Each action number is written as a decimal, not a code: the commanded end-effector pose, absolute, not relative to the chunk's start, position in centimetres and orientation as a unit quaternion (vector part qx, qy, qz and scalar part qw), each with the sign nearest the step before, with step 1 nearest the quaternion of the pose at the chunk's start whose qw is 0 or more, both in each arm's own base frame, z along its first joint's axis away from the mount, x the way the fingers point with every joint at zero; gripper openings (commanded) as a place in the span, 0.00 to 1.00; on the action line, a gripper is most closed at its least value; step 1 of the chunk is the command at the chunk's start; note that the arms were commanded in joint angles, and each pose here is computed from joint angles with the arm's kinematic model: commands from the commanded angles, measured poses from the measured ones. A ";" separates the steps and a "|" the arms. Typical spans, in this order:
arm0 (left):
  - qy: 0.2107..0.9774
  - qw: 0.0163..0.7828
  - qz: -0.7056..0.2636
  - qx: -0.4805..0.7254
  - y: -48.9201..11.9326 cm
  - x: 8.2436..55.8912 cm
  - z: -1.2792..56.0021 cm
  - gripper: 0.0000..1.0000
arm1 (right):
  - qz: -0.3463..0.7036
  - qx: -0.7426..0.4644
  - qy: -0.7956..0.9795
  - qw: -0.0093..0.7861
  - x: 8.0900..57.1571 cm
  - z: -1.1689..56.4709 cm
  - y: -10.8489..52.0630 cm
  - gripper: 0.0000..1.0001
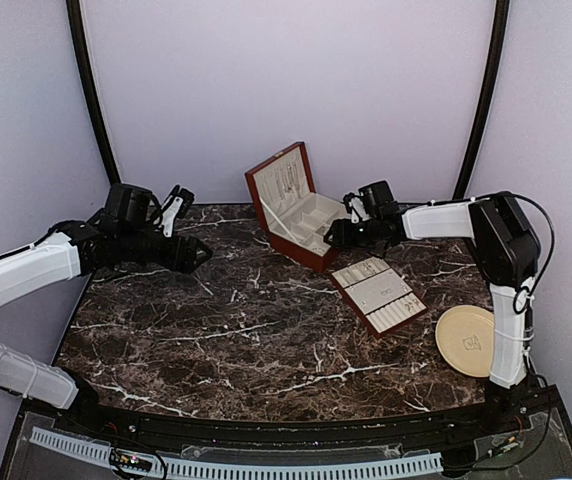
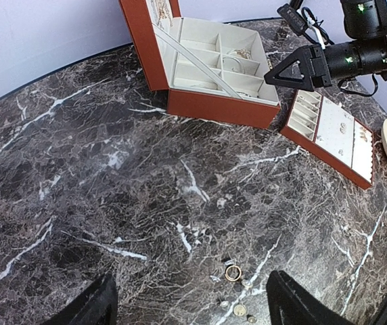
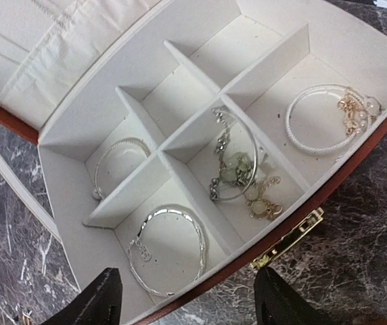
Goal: Organize the mixed jewelry
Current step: Pick up the earring from the center of the board.
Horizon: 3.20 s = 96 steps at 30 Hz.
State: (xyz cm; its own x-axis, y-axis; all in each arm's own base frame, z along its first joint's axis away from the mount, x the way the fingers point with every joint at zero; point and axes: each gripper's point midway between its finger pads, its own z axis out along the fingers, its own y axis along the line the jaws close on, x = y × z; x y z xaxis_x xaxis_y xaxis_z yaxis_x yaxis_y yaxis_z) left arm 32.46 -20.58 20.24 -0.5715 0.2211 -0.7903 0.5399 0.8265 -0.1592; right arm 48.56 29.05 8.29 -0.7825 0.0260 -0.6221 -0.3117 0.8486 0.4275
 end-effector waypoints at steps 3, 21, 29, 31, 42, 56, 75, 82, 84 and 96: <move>0.868 0.396 -0.203 0.220 -20.9 32.3 20.0 0.78 | 0.324 -0.120 0.885 0.311 46.5 9.7 34.3 0.63; 0.872 0.397 -0.193 0.213 -20.7 32.7 19.6 0.78 | 0.325 -0.170 0.871 0.328 39.7 13.6 35.8 0.65; 0.874 0.400 -0.190 0.199 -20.3 32.7 19.8 0.78 | 0.261 -0.166 0.898 0.312 34.8 11.8 38.5 0.58; 0.872 0.408 -0.188 0.196 -20.1 32.7 20.2 0.78 | 0.257 -0.167 0.901 0.308 33.4 11.5 39.7 0.58; 0.867 0.422 -0.186 0.188 -19.6 32.4 21.3 0.79 | 0.264 -0.193 0.907 0.264 28.1 8.7 45.8 0.57; 0.863 0.432 -0.187 0.184 -19.4 32.2 22.1 0.80 | 0.190 -0.227 0.921 0.252 26.4 6.1 48.0 0.52; 0.861 0.439 -0.182 0.180 -19.1 32.1 22.6 0.80 | 0.151 -0.240 0.923 0.259 26.6 4.8 49.2 0.40; 0.861 0.438 -0.185 0.181 -19.2 32.1 22.6 0.80 | 0.147 -0.250 0.919 0.267 27.3 4.4 50.3 0.36; 0.861 0.438 -0.185 0.181 -19.1 32.1 22.6 0.80 | 0.142 -0.253 0.919 0.267 27.5 4.1 50.5 0.34; 0.860 0.440 -0.185 0.180 -19.1 32.1 22.8 0.80 | 0.115 -0.262 0.920 0.268 28.2 2.7 50.8 0.28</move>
State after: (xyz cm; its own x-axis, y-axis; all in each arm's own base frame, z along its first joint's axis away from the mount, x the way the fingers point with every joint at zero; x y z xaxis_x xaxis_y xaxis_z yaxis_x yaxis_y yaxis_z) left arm 32.69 -19.28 22.07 -0.5540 0.1556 -0.8179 0.4717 0.8682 -0.1543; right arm 28.09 50.34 2.78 -0.7334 -0.4056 -0.5455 -0.5369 0.8378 0.0989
